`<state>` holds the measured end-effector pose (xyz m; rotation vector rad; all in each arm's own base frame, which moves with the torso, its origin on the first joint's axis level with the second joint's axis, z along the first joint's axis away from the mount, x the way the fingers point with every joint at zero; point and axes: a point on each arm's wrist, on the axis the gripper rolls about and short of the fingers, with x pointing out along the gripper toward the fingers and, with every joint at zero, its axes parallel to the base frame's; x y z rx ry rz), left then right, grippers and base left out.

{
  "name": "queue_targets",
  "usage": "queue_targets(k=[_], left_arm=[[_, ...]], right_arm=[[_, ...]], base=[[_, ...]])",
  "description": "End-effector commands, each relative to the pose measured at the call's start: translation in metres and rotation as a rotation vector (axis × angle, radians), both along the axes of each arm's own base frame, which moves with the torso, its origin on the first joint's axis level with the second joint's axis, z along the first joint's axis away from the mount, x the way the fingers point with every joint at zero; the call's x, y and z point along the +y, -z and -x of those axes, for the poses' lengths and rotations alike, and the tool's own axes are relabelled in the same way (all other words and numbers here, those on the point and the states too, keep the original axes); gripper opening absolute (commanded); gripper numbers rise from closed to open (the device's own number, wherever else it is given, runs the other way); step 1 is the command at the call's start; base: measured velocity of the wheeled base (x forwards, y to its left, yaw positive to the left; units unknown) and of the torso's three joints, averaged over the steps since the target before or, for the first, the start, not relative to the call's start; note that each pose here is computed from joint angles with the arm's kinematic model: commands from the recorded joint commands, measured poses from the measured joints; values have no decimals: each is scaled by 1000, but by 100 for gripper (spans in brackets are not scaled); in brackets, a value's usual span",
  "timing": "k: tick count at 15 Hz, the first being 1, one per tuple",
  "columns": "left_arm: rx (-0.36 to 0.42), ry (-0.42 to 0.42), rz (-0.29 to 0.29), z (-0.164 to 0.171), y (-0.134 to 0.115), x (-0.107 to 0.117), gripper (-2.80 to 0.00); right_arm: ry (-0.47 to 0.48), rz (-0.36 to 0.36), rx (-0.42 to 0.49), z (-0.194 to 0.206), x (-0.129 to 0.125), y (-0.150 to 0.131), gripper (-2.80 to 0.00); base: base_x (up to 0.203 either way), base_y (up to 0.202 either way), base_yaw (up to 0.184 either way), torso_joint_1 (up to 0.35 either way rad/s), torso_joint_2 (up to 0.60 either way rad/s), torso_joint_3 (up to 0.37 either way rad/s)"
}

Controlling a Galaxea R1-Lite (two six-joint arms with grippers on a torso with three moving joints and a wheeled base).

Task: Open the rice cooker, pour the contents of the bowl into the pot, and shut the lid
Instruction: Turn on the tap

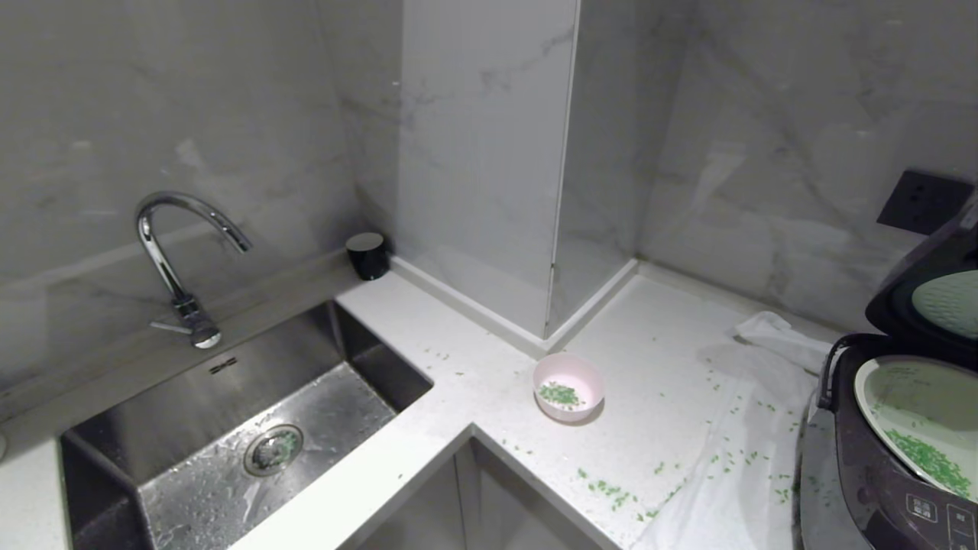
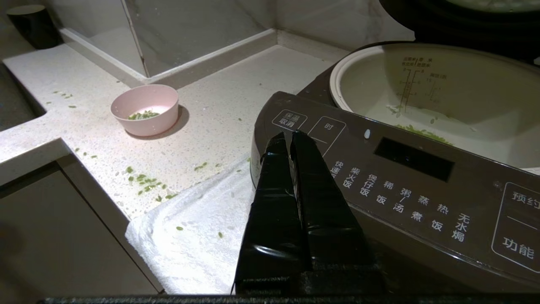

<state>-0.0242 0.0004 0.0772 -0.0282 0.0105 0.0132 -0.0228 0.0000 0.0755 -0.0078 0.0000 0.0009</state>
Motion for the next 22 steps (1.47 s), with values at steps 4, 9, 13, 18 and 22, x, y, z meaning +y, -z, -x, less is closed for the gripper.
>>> queue_targets(k=[4, 9, 13, 18, 22], left_arm=[[11, 1, -4, 0, 0, 0, -280], [-60, -35, 0, 8, -28, 1, -280], [167, -69, 51, -29, -78, 1, -280], [493, -218, 171, -143, -101, 12, -280], [588, -384, 324, -247, -86, 40, -280]], right_arm=[[-1, 1, 3, 0, 0, 1, -280], [-1, 1, 2, 0, 0, 1, -280], [-1, 1, 3, 0, 0, 1, -280], [-1, 1, 3, 0, 0, 1, -280], [-1, 1, 3, 0, 0, 1, -280]], base=[[0, 0, 0, 0, 0, 0], [0, 0, 0, 0, 0, 0], [0, 0, 0, 0, 0, 0], [0, 0, 0, 0, 0, 0], [0, 0, 0, 0, 0, 0]])
